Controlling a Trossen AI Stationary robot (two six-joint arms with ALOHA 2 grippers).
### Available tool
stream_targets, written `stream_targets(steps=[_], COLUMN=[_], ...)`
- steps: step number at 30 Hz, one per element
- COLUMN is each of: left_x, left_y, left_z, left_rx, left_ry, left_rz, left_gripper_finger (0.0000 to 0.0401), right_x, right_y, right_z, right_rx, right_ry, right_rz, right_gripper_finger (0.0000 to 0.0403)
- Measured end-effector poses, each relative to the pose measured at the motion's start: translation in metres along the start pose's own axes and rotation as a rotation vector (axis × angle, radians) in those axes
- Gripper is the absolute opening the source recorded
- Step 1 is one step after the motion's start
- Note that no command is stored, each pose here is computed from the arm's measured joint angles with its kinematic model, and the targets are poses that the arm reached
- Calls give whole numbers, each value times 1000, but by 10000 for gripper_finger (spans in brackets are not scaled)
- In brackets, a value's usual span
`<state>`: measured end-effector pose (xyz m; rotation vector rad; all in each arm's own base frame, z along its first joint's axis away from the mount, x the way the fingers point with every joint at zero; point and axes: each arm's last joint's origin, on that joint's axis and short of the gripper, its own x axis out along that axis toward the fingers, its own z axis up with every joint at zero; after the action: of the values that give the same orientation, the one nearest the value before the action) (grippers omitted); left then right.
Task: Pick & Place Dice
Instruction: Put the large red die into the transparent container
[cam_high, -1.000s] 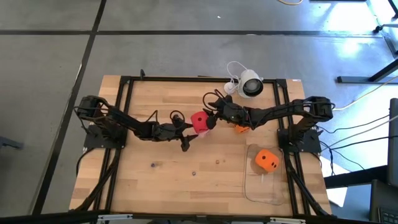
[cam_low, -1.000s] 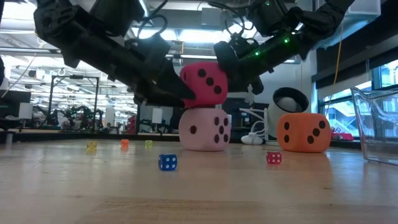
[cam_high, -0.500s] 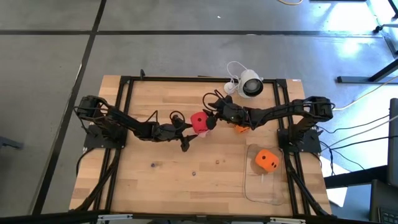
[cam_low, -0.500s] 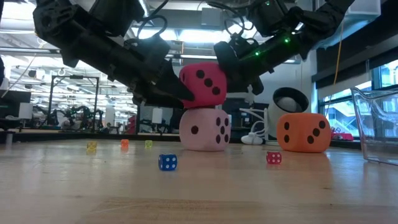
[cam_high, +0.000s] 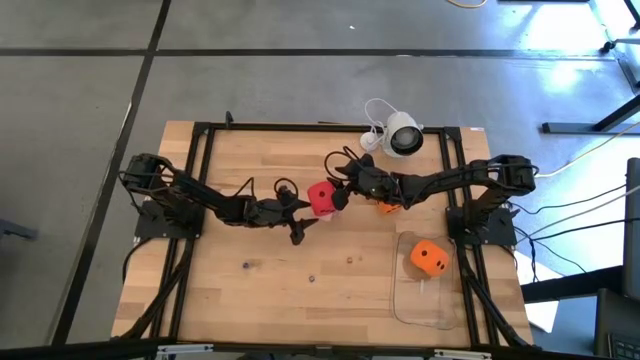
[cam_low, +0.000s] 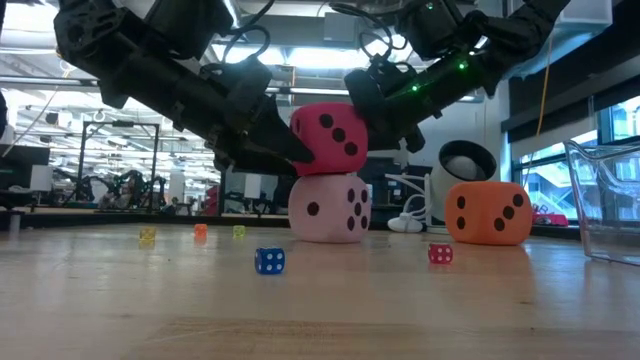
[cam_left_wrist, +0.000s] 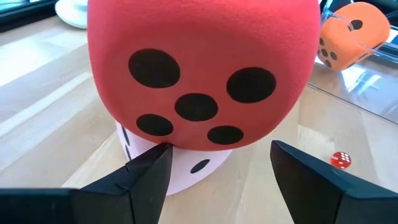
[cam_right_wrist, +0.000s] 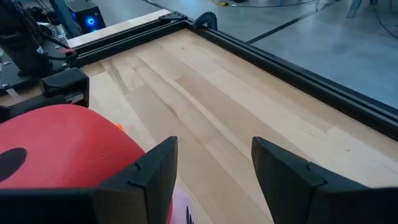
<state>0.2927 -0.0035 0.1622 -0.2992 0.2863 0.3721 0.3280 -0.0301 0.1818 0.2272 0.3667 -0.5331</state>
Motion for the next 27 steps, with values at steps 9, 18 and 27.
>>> stream_targets(steps=[9, 18, 27], left_x=[0, 0, -4], left_y=[-1, -1, 0], left_z=[-1, -2, -1], left_rx=[-1, 2, 13], left_ry=[20, 38, 77], left_rz=[-38, -59, -51], left_gripper_finger=[267, 267, 267], right_x=[0, 0, 1], right_y=[0, 0, -2], right_z=[1, 1, 0], right_rx=[-13, -46, -75], right_ry=[-4, -5, 8], right_rz=[2, 2, -9], right_gripper_finger=[208, 208, 208])
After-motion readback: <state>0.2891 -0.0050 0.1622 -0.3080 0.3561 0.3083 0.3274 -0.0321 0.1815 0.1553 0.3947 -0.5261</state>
